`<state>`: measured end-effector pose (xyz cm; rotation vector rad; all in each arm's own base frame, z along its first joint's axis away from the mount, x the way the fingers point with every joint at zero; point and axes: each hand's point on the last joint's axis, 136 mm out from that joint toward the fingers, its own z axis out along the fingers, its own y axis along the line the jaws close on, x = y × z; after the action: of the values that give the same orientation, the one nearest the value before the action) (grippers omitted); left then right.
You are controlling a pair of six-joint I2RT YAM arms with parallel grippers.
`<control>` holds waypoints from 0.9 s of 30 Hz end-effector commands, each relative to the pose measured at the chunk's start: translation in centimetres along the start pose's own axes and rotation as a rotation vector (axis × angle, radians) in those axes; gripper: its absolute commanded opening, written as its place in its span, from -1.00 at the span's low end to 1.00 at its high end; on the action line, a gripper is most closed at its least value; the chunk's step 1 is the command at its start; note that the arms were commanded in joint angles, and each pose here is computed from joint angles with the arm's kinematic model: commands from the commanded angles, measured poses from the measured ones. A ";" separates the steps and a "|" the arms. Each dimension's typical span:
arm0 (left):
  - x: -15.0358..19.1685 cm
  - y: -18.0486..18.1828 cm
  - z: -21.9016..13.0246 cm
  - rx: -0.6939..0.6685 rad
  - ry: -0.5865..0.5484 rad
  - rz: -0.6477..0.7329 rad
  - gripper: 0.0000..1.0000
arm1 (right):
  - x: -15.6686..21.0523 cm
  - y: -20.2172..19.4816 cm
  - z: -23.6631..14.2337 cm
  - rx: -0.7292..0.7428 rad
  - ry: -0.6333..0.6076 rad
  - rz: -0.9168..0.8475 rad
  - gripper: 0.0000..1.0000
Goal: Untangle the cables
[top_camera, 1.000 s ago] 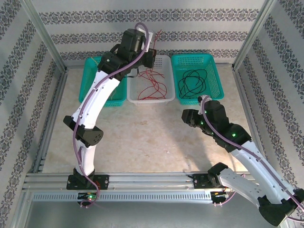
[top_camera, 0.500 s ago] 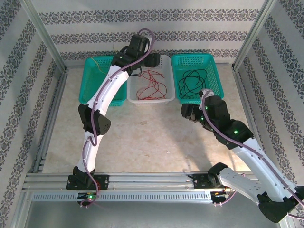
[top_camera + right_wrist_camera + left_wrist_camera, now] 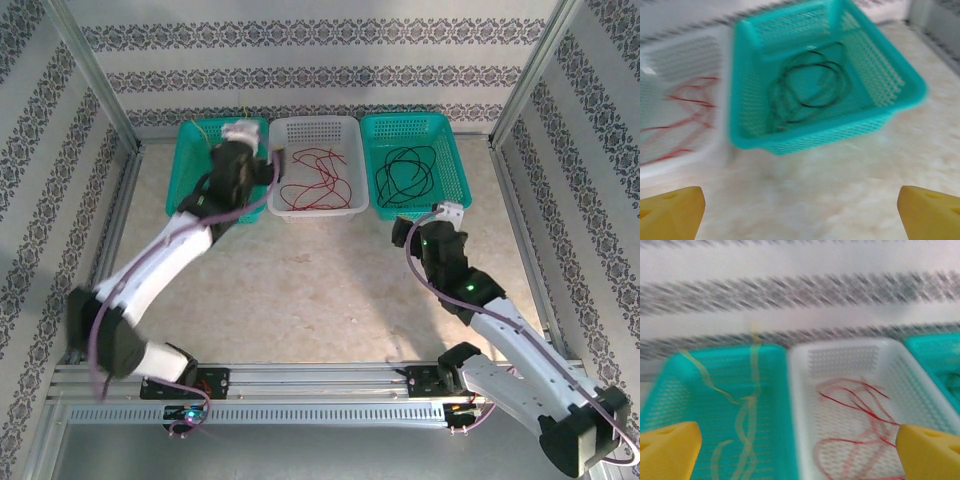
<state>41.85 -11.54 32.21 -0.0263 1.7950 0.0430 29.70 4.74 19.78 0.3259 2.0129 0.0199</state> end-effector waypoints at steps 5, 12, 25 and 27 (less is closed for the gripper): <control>9.8 13.9 -2.4 -0.510 -0.017 0.070 0.96 | -2.7 -6.7 3.1 0.444 -0.199 -0.183 0.97; 18.6 17.7 -0.9 -0.583 0.076 0.031 0.99 | -0.1 -7.3 7.9 0.402 -0.218 -0.211 0.97; 23.6 13.5 3.5 -0.148 0.134 0.008 0.99 | 3.0 -4.0 13.1 -0.071 -0.204 -0.224 0.97; 23.1 14.3 3.4 -0.158 0.086 -0.025 0.98 | 2.6 -4.2 13.7 -0.094 -0.161 -0.191 0.97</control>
<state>38.89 4.03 8.70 -0.2009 1.9235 0.3222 37.93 -2.26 7.91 0.1389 1.9445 -0.1936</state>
